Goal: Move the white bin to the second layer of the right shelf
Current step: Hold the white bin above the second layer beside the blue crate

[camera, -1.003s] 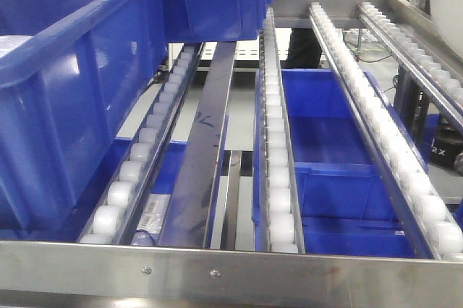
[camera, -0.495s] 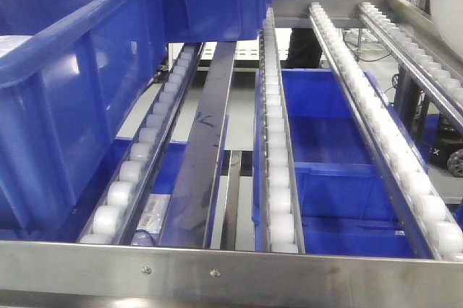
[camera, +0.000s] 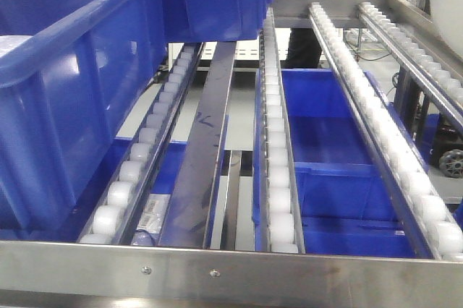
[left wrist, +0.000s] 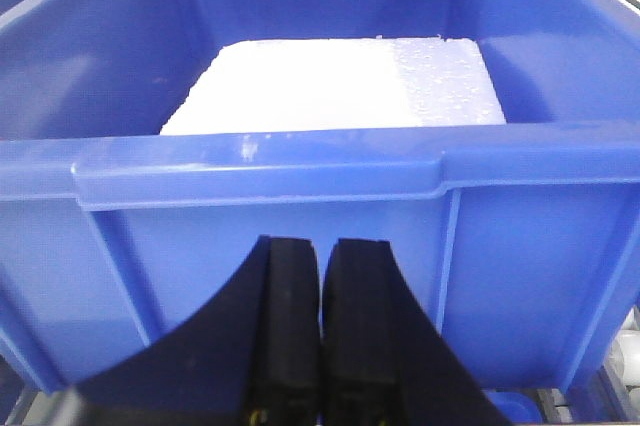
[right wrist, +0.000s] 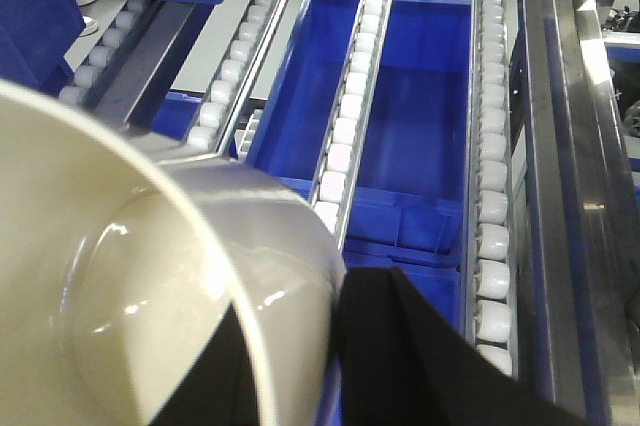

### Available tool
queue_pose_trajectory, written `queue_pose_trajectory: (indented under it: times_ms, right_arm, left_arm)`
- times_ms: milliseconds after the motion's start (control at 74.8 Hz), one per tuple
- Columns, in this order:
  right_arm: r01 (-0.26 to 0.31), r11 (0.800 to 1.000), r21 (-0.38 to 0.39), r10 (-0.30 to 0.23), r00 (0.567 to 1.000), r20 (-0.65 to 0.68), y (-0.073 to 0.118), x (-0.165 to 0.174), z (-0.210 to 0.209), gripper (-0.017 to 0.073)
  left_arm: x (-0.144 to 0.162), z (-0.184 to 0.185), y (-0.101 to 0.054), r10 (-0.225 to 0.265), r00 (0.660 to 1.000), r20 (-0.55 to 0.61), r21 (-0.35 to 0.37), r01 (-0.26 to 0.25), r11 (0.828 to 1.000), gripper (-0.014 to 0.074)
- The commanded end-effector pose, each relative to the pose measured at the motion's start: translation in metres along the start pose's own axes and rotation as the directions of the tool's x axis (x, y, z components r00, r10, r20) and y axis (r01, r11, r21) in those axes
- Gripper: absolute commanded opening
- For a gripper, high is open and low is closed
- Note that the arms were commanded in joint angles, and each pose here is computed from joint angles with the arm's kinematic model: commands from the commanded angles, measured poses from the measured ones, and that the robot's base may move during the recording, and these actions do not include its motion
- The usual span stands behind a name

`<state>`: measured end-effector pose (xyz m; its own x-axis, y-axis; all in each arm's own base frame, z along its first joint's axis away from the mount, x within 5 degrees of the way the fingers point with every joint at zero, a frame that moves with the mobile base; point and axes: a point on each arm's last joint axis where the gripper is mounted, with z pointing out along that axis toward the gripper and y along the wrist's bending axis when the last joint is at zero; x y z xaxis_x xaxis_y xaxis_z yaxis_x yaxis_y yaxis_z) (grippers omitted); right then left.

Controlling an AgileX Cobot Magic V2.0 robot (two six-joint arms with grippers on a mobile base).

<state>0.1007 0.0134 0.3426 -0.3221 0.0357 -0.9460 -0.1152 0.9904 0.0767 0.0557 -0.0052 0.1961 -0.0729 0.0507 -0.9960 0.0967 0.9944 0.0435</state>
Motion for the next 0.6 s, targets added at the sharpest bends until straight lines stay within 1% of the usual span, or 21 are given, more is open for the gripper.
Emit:
queue_pose_trajectory:
  times_ms: [0, 588]
  right_arm:
    - [-0.001, 1.0, 0.004, 0.0, 0.992, 0.128, 0.0002, -0.0181, -0.0043, 0.0056]
    - [-0.001, 1.0, 0.004, 0.0, 0.992, 0.128, 0.0002, -0.0181, -0.0043, 0.0056]
  left_arm:
    - [0.0037, 0.001, -0.0004, -0.005, 0.998, 0.064, 0.002, 0.005, 1.0, 0.0085]
    - [0.0037, 0.001, -0.0004, -0.005, 0.998, 0.064, 0.002, 0.005, 1.0, 0.0085]
